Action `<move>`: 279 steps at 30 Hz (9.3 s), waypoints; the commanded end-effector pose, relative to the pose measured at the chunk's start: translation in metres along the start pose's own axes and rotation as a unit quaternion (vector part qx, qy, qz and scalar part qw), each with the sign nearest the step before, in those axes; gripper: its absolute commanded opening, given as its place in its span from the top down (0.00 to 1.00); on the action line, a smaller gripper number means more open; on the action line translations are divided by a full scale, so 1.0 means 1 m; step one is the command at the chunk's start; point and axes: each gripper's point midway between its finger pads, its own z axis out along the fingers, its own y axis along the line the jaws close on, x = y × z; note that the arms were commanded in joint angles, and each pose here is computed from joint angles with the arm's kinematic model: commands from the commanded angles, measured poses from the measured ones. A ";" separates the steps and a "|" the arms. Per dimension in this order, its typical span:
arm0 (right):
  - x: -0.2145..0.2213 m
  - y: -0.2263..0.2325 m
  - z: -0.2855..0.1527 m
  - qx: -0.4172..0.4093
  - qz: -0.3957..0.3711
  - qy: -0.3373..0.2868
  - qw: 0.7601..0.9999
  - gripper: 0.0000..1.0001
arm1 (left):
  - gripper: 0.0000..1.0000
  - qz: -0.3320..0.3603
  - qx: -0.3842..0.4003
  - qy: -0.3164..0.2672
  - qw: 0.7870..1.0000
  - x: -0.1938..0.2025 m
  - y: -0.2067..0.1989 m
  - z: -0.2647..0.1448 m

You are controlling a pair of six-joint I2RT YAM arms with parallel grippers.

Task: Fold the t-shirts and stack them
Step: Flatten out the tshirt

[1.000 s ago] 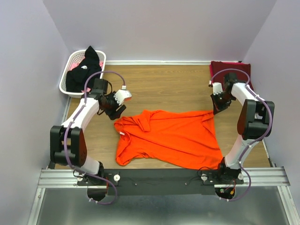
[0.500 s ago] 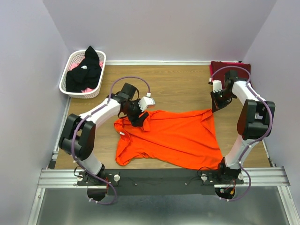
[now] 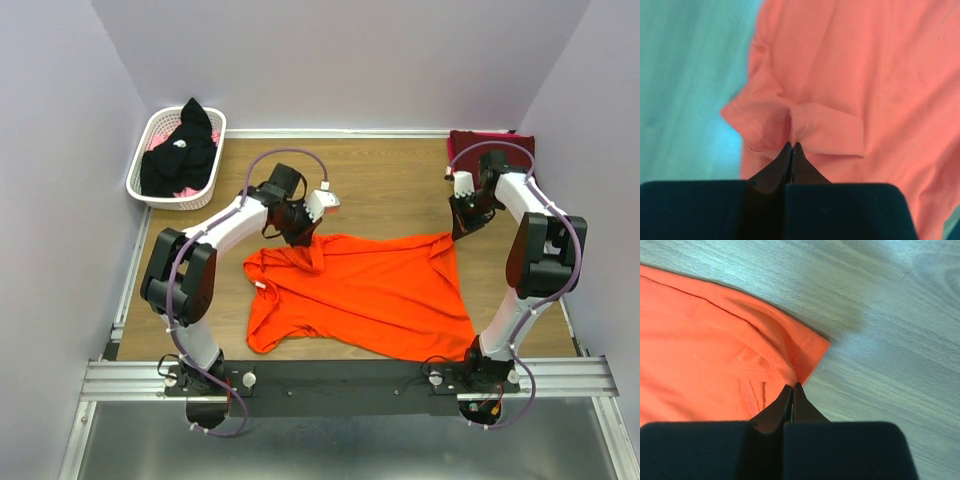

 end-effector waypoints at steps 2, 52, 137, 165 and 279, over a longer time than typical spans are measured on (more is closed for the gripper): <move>0.001 0.002 -0.010 0.002 -0.009 -0.005 1.000 0.99 | 1.00 0.095 -0.068 -0.036 0.992 -0.042 0.041 -0.055; -0.001 0.001 0.003 -0.013 0.011 0.010 1.000 1.00 | 0.31 0.006 -0.077 -0.014 0.997 0.024 0.084 -0.006; 0.062 0.015 0.037 -0.032 0.007 0.110 0.993 0.74 | 0.78 -0.077 -0.123 0.121 0.982 0.158 0.025 -0.053; -0.041 0.041 0.019 -0.106 0.031 0.006 0.994 0.58 | 0.40 -0.072 -0.166 -0.026 0.983 -0.019 0.159 -0.067; -0.036 0.053 -0.009 -0.114 -0.106 -0.105 0.982 0.85 | 1.00 -0.211 -0.209 -0.011 0.955 0.062 0.235 -0.033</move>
